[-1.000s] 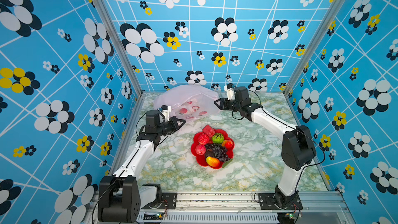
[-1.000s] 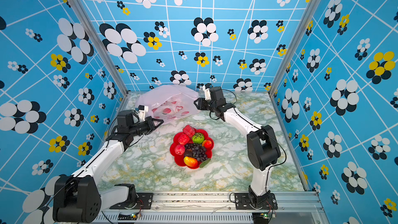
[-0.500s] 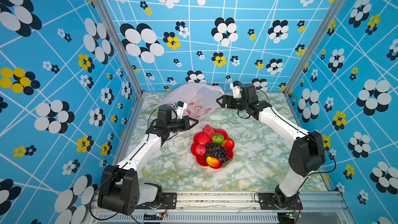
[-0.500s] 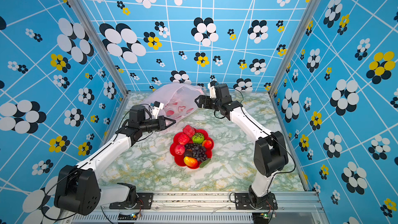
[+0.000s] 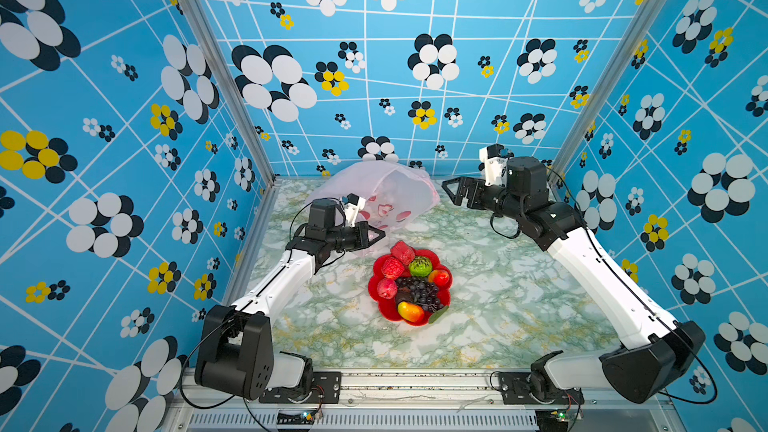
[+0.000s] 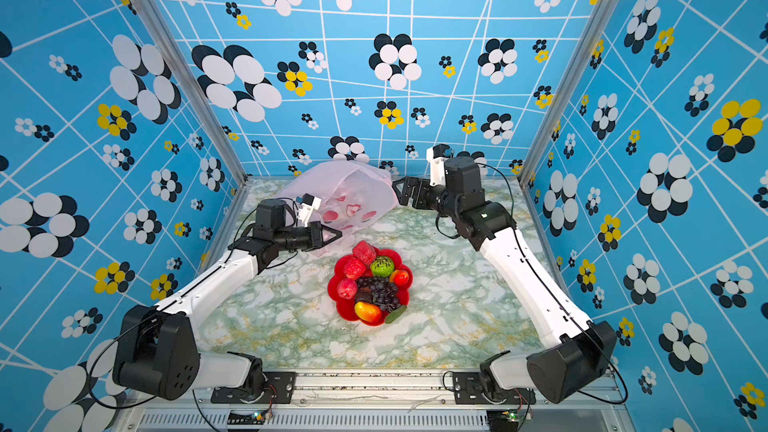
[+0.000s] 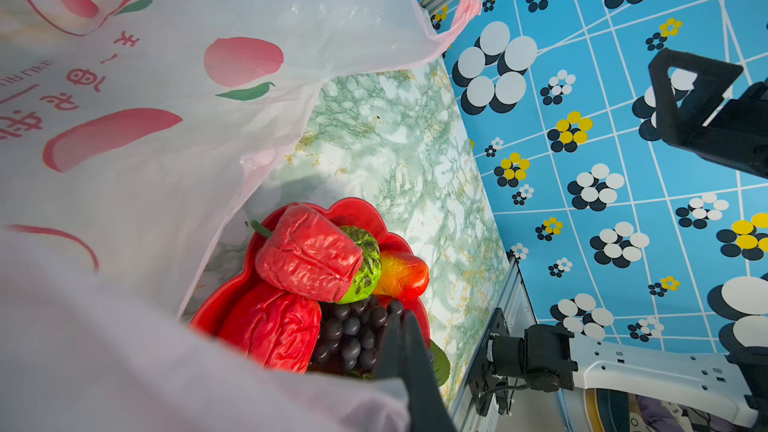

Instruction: Place the fruits into the plastic bag

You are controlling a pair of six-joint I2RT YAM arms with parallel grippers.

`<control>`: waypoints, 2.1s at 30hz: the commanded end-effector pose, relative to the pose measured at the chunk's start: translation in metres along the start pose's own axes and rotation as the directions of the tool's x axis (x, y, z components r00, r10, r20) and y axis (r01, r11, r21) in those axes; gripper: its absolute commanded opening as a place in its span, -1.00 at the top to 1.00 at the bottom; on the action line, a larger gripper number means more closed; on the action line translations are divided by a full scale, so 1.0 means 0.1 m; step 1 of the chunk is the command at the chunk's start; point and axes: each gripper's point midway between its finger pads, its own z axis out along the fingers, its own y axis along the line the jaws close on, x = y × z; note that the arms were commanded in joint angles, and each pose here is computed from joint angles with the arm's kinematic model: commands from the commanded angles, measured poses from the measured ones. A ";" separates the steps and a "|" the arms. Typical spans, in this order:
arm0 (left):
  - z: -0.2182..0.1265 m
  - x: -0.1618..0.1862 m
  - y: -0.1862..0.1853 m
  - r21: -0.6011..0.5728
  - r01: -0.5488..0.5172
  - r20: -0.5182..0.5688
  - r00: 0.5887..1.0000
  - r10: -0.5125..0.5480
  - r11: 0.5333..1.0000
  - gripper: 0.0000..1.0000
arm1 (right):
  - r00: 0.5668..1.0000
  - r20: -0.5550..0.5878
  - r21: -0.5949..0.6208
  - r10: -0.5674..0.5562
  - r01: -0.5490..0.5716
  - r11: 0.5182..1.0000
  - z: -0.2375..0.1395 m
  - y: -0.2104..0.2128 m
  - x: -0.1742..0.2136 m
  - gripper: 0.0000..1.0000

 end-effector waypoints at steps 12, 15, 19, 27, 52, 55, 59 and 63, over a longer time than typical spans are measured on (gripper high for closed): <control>0.01 0.07 -0.04 0.016 -0.041 -0.021 0.999 0.041 0.999 1.00 | 0.925 -0.376 0.186 0.049 0.024 0.982 -0.61 -0.22 0.91 -0.97; 0.03 0.08 -0.03 0.017 -0.036 -0.027 0.999 0.036 0.999 1.00 | 0.878 -0.479 0.184 0.018 0.081 0.980 -0.55 -0.18 1.19 -0.97; 0.03 0.07 -0.03 0.018 -0.037 -0.027 0.999 0.037 0.999 1.00 | 0.797 -0.603 0.132 -0.025 0.131 0.983 -0.43 -0.05 1.54 -0.94; 0.05 0.09 -0.01 0.018 -0.030 -0.038 0.999 0.030 0.999 1.00 | 0.675 -0.731 0.049 -0.097 0.194 0.980 -0.19 0.13 2.00 -0.93; 0.07 0.10 0.02 0.010 -0.026 -0.048 0.999 0.026 1.000 1.00 | 0.477 -0.857 -0.124 -0.193 0.174 0.977 0.30 0.47 2.83 -0.66; 0.07 0.09 0.02 0.009 -0.026 -0.046 0.999 0.026 1.000 1.00 | 0.454 -0.862 -0.173 -0.225 0.155 0.973 0.29 0.56 2.92 -0.59; 0.07 0.10 0.02 0.009 -0.024 -0.048 0.999 0.024 1.000 1.00 | 0.414 -0.869 -0.231 -0.272 0.148 0.962 0.25 0.66 3.04 -0.58; 0.07 0.10 0.02 0.009 -0.024 -0.048 0.999 0.025 1.000 1.00 | 0.371 -0.876 -0.274 -0.307 0.139 0.952 0.21 0.71 3.16 -0.52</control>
